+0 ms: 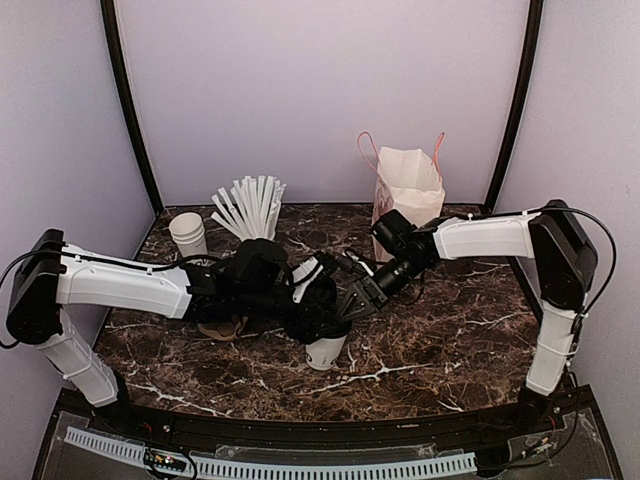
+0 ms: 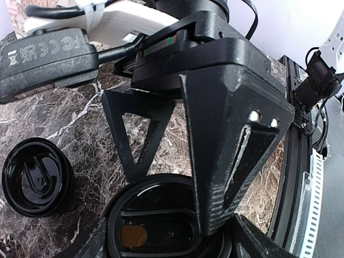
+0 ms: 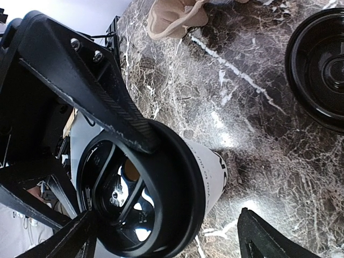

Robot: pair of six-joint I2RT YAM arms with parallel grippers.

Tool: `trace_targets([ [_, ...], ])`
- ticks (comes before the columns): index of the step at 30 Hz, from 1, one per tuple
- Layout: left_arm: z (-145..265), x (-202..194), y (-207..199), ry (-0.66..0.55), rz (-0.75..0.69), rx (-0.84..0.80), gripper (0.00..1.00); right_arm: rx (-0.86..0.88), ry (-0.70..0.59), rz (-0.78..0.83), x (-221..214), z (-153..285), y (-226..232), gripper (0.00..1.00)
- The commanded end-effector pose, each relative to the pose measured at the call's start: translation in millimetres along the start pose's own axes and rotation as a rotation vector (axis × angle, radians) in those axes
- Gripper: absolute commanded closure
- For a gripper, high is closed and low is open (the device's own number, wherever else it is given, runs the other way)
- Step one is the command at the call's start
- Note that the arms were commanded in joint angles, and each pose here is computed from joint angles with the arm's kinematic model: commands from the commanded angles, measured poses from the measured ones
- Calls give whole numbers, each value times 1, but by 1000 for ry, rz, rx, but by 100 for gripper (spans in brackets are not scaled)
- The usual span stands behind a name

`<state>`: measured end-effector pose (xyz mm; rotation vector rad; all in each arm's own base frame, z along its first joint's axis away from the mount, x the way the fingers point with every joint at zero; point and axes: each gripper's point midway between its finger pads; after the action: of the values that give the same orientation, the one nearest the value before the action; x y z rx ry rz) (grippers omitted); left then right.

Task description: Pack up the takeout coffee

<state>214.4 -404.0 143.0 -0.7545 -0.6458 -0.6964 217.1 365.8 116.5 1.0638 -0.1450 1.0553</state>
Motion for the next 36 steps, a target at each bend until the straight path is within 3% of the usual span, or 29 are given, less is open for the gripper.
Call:
trace_targets([
  [1,17,26,-18,-101,-31,-34,23,-69,35,-9,-7,-7,-15,10],
  [15,66,51,-43,-242,-20,-86,22,-109,62,25,-8,-10,-17,12],
  [25,67,36,-28,-216,35,-27,23,-68,59,55,0,-11,-3,12],
  [31,64,-3,-15,-18,123,79,25,-98,61,105,-6,-2,1,12],
  [36,75,-49,-34,217,-36,136,20,-129,49,140,-12,17,-1,12],
])
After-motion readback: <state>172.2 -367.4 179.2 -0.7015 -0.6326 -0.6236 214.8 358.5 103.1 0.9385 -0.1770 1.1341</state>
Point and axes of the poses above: each gripper's point midway between its finger pads, its own z axis back along the fingers, its own y axis along the line the jaws close on, x = y × z, and after that the axes turned 12 degrees about z, right-handed
